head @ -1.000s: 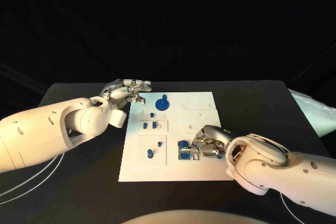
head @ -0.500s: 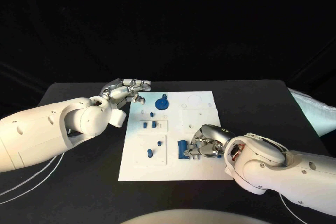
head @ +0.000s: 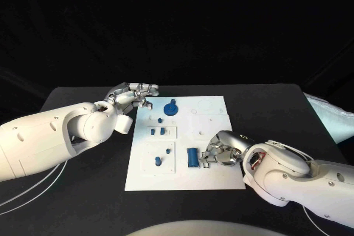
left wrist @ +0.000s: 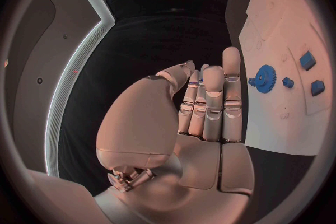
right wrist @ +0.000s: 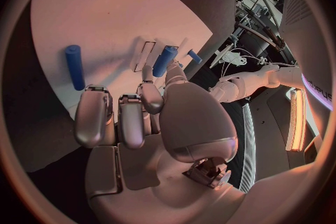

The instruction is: Assemble the parts on the task board

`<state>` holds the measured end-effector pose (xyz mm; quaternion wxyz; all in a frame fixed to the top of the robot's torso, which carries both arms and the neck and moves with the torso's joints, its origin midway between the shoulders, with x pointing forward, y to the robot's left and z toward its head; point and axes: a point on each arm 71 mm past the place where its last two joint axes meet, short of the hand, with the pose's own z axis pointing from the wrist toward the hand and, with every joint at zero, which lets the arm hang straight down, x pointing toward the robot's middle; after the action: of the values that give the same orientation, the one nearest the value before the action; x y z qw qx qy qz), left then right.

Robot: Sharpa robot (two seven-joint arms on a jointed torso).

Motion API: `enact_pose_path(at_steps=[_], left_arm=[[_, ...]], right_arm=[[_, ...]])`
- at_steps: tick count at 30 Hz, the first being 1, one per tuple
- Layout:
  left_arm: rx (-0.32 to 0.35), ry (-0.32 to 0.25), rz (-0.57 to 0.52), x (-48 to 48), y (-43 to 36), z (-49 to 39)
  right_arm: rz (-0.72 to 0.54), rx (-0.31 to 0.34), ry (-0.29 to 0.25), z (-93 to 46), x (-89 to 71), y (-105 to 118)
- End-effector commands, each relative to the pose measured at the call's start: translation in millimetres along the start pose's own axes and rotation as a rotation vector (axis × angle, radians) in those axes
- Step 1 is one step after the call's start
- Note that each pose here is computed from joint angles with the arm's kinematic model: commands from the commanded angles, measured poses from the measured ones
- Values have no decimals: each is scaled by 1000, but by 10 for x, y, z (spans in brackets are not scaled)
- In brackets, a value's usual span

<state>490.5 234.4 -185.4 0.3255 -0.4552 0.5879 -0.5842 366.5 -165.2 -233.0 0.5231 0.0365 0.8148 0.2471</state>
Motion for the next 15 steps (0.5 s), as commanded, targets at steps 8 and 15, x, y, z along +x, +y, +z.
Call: enact_pose_path(at_steps=[8,15], left_arm=[[7,19,-1,10,-8,-3],[6,18,-2,4,-3,0]], right_arm=[[42,-38,-86,-236,-305,-252],[-32,13,-123,-301,-423,-487]])
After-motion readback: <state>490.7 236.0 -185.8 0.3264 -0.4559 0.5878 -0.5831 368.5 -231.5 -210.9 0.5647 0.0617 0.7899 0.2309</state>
